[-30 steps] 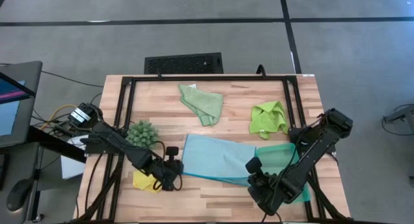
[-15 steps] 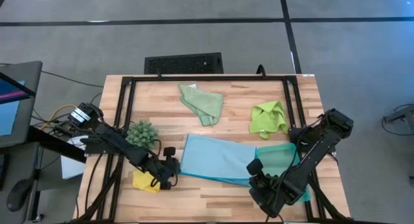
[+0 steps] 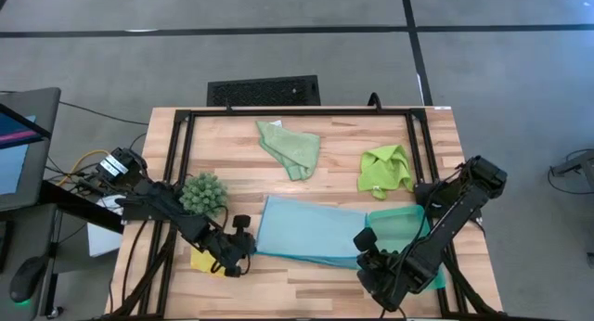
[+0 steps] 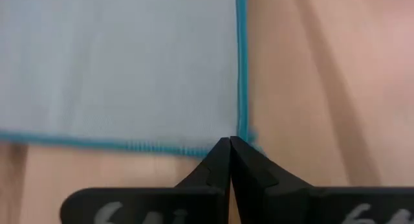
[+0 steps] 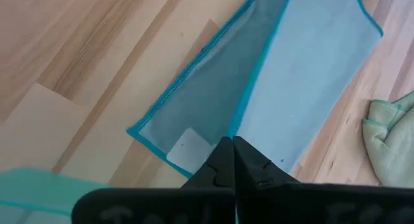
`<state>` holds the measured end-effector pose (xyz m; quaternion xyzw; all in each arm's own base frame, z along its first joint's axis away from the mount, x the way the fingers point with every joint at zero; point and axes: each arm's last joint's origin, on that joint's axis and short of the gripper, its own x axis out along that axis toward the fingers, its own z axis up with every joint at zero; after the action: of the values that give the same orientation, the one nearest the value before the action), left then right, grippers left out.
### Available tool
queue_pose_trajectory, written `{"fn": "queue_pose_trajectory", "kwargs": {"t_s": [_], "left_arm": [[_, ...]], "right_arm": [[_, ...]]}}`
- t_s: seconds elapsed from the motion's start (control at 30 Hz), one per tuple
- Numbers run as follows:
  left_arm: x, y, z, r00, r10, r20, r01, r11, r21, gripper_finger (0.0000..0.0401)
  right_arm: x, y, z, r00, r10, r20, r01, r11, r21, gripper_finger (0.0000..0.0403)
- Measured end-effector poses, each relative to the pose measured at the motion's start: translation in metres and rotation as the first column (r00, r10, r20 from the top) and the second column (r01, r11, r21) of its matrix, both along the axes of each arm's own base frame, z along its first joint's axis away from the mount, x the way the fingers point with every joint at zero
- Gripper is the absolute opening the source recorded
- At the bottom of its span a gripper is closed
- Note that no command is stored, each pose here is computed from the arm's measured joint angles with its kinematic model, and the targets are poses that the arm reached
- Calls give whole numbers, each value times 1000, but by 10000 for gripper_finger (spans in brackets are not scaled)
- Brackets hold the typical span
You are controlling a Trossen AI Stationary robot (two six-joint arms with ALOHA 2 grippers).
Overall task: Fold microfiber towels
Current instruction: Fold the blue microfiber cloth
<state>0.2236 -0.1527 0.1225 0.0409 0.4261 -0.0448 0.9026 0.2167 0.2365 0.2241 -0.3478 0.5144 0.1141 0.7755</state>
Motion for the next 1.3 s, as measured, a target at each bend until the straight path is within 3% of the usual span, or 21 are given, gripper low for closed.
{"fn": "queue_pose_trajectory", "kwargs": {"t_s": [0.13, 0.27, 0.47, 0.7, 0.87, 0.97, 1.13, 1.3], "left_arm": [[9, -3, 12, 997, -1, 72, -1, 1000, 27, 0], [13, 3, 13, 995, 36, 93, -41, 998, 51, 0], [19, 9, 14, 991, 58, 120, -64, 997, 44, 0], [23, 5, 19, 985, 23, 173, -27, 999, 23, 0], [17, -18, 21, 950, -218, 223, 210, 976, 63, 0], [13, -31, 16, 935, -263, 237, 242, 963, 115, 4], [17, -35, 6, 954, -199, 225, 181, 979, 98, 64], [27, -37, -9, 959, -240, 153, 223, 967, 120, 147]], "right_arm": [[-4, -1, -1, 1000, 22, -22, -23, 999, -38, 4], [-12, 2, 9, 998, 63, 6, -62, 986, -153, 4], [-16, 9, 23, 997, 75, 24, -71, 988, -140, 6], [-15, 10, 15, 999, 23, 31, -20, 993, -115, 8], [-12, 8, 16, 999, 14, 37, -10, 994, -107, 8], [-12, 7, 16, 999, 11, 37, -7, 994, -108, 6], [-7, 6, 16, 999, 6, 48, -2, 996, -94, 9], [-5, 5, 17, 999, 11, 48, -6, 995, -98, 9]]}}
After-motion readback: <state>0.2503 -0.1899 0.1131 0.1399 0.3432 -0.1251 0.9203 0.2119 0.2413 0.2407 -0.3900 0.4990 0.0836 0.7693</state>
